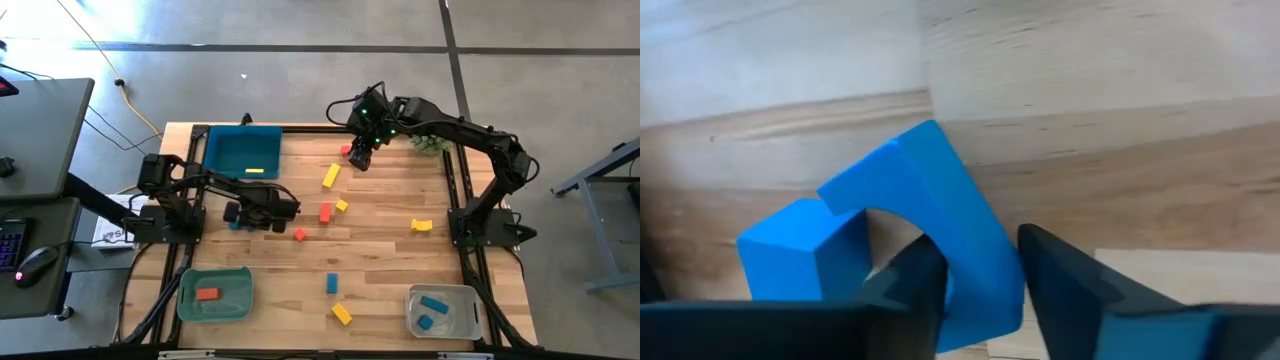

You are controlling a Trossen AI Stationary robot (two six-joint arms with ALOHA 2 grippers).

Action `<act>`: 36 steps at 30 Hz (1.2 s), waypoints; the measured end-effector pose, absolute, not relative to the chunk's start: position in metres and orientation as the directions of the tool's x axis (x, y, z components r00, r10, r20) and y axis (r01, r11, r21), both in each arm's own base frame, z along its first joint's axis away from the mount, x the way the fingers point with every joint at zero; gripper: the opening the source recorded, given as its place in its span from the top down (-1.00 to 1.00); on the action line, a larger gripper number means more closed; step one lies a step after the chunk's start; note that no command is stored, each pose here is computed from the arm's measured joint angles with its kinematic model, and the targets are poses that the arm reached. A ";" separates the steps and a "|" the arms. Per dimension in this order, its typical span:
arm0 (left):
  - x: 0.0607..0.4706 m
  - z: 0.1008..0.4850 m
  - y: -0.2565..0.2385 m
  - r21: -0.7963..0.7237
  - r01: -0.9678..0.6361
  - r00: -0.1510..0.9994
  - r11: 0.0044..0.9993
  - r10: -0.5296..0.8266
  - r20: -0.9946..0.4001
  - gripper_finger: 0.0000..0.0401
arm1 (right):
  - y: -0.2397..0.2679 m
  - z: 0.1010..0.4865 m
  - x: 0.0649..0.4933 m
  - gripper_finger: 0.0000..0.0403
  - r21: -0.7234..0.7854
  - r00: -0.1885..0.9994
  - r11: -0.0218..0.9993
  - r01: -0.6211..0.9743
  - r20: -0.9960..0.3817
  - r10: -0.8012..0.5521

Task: Sort & place blocks by color
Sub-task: Put the top right blue block into the white bin

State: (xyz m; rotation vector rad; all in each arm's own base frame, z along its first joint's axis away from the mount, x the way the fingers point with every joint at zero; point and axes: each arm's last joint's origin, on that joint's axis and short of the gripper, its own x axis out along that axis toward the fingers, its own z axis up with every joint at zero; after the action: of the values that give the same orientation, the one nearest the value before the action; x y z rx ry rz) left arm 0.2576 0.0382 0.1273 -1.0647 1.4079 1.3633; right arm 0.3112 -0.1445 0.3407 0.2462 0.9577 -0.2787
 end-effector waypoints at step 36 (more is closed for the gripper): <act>0.283 0.219 0.053 -0.094 -0.568 0.180 0.818 0.012 -0.984 0.91 | -0.115 0.337 0.318 0.14 0.201 0.505 0.882 0.426 -0.862 -0.048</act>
State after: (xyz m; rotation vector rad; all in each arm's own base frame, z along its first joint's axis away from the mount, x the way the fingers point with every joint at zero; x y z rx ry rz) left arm 0.2830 0.0527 0.2188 -0.5016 1.3399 0.4345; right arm 0.3177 -0.1148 0.3374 0.4188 1.0074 -0.2962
